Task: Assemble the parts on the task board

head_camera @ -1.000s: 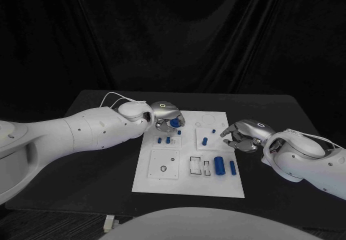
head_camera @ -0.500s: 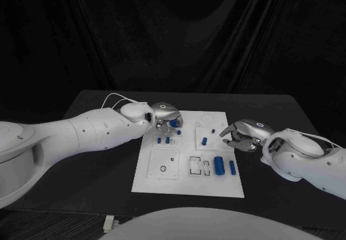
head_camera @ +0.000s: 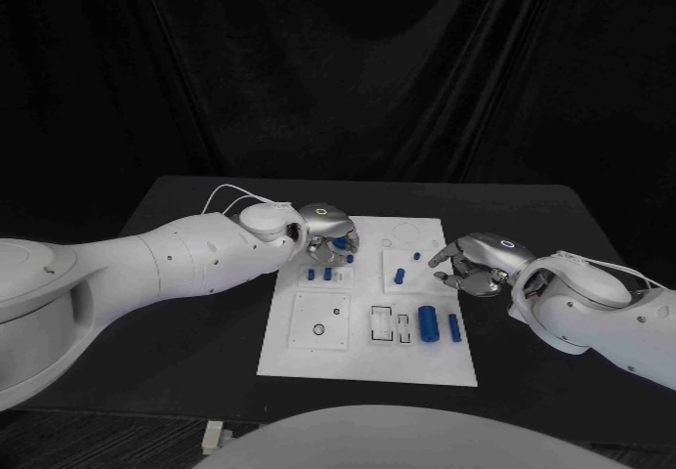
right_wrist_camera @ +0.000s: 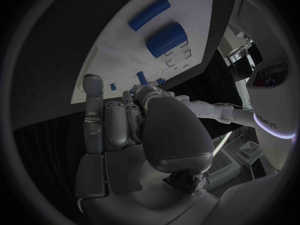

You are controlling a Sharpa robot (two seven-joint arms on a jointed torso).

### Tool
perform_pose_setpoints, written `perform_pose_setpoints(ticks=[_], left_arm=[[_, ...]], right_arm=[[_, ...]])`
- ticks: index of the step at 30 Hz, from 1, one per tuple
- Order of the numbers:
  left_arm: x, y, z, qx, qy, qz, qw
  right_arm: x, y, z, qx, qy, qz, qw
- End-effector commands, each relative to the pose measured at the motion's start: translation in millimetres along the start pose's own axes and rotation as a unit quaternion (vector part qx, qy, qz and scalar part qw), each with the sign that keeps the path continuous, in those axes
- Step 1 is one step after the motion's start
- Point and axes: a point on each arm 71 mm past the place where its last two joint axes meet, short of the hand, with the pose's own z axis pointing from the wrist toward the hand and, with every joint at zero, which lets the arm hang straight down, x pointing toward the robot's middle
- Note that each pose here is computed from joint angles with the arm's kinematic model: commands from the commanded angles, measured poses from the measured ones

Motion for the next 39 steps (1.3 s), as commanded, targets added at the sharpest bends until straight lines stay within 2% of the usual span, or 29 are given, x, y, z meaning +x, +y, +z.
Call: perform_pose_setpoints(ticks=[1,10,21,31,39], left_arm=[[1.1,-2.9,1.8,0.006,0.004,-0.001,1.0],[4.8,-5.6,4.9,0.008,0.009,-0.004,1.0],[11.3,-4.3,6.5,0.0,0.006,-0.004,1.0],[9.4,-5.5,6.7,0.004,-0.032,0.006,0.999],[9.1,-6.8,2.2,0.018,-0.045,0.008,0.999]], right_arm=[[0.2,0,-0.1,0.001,-0.005,0.0,1.0],[0.4,0,0.7,0.001,-0.004,0.0,1.0],[0.5,0,0.5,0.001,-0.003,0.0,1.0],[0.8,1,0.6,0.0,-0.002,0.0,1.0],[0.9,1,0.3,0.001,-0.001,0.0,1.0]])
